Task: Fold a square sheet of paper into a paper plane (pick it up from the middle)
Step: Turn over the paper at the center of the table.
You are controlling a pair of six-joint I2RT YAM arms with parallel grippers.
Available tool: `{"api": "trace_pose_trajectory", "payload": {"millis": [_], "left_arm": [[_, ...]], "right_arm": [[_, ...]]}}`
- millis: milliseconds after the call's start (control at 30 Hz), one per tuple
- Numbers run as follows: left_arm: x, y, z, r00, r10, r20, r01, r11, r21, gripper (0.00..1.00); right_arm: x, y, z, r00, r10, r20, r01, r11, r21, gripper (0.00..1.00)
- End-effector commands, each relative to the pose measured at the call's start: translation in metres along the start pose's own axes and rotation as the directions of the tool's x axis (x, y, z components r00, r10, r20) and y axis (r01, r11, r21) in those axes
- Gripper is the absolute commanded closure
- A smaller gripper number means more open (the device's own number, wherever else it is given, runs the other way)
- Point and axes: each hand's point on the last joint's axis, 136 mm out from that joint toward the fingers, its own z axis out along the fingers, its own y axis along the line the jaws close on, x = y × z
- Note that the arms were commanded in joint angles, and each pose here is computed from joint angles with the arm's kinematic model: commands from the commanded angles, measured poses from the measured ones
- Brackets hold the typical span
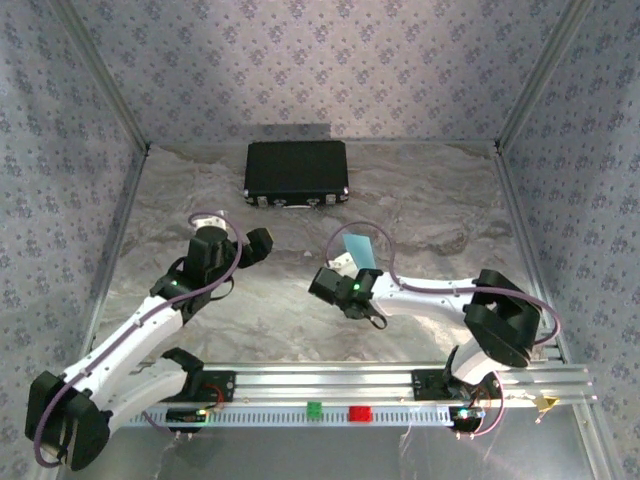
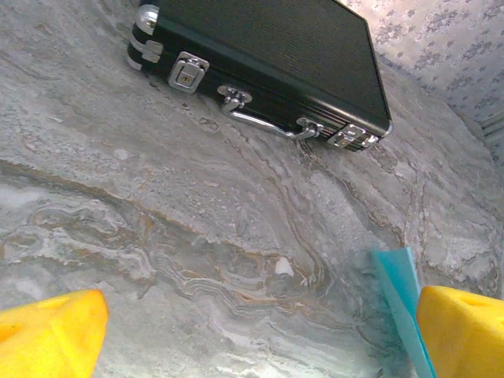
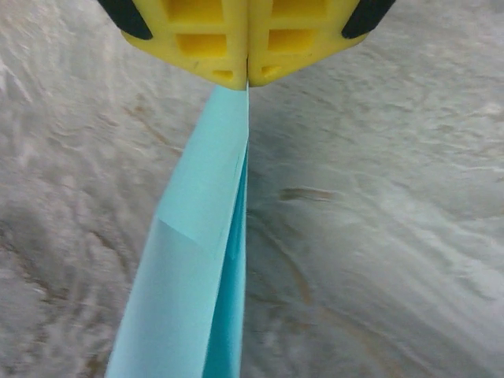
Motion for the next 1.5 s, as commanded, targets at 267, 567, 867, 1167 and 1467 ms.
{"api": "trace_pose_trajectory", "payload": {"millis": [267, 567, 867, 1167, 1467], "left_arm": [[0.006, 0.009, -0.003, 1.0, -0.021, -0.021, 0.021, 1.0, -0.01, 0.0], [0.023, -0.006, 0.014, 0.991, -0.033, -0.128, 0.041, 0.998, 0.058, 0.14], [0.048, -0.015, 0.035, 0.965, -0.067, -0.254, 0.093, 0.992, 0.09, 0.48], [0.06, -0.015, 0.045, 0.948, -0.076, -0.311, 0.104, 0.992, 0.077, 0.6], [0.071, -0.023, 0.055, 0.926, -0.085, -0.369, 0.126, 0.988, 0.089, 0.7]], "right_arm": [[-0.017, 0.064, -0.01, 0.997, 0.071, -0.036, -0.079, 0.923, -0.378, 0.68], [-0.027, 0.044, -0.007, 0.925, 0.358, -0.126, -0.349, 0.672, -0.653, 0.71], [-0.026, 0.037, 0.019, 0.848, 0.453, -0.274, -0.501, 0.519, -0.693, 0.91], [-0.004, 0.039, 0.049, 0.73, 0.523, -0.44, -0.678, 0.469, -0.566, 0.92], [0.005, 0.044, 0.063, 0.426, 0.698, -0.576, -0.886, 0.193, -0.421, 0.9]]}}
